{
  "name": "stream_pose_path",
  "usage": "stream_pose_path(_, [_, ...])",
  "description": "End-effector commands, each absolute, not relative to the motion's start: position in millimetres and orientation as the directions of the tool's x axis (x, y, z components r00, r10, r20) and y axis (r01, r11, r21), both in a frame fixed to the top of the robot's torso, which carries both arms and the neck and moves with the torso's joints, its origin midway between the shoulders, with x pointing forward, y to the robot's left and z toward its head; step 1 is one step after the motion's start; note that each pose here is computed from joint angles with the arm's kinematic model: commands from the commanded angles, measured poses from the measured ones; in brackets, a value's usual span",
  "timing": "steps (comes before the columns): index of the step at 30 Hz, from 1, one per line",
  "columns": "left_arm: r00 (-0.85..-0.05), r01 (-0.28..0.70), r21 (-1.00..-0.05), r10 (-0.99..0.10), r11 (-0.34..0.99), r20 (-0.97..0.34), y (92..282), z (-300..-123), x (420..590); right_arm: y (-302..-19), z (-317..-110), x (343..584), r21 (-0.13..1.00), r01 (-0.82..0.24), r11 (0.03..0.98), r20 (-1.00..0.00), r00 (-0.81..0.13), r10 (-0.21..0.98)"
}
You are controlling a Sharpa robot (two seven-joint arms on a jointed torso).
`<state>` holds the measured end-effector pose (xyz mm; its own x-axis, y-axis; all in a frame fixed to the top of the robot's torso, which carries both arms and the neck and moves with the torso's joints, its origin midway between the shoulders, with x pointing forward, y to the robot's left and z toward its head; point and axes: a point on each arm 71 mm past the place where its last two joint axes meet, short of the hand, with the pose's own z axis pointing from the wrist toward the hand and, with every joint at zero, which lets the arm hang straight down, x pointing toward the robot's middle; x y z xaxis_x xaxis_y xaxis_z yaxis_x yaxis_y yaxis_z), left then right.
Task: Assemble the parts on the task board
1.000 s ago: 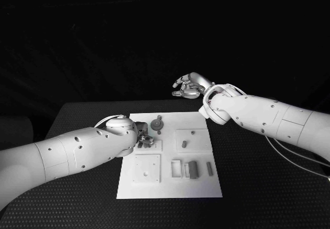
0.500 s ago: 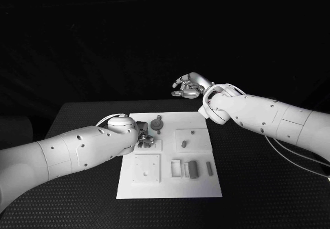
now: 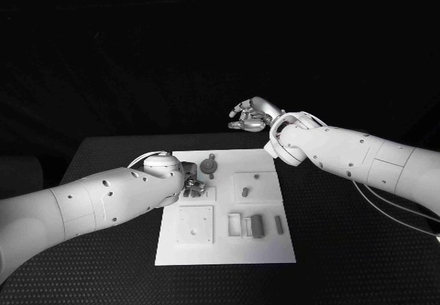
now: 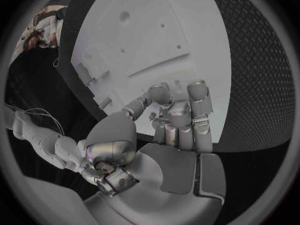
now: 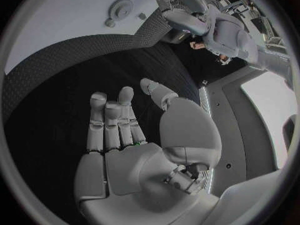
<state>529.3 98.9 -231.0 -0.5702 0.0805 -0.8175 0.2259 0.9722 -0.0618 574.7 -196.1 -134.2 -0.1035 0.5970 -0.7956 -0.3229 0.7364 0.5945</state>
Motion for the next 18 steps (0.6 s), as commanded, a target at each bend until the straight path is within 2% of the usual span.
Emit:
stream_pose_path(1, [-0.609, 0.223, -0.041, 0.106, 0.974, -0.786, 101.5, -242.9, 524.6, -195.4, -134.7, 574.5, 0.594, -0.327, 0.735, -0.797, -0.114, 0.593])
stream_pose_path(18, [-0.595, 0.204, -0.048, 0.085, 0.978, -0.8, 106.5, -241.9, 527.6, -196.0, -135.1, 574.7, 0.594, -0.325, 0.736, -0.798, -0.115, 0.592])
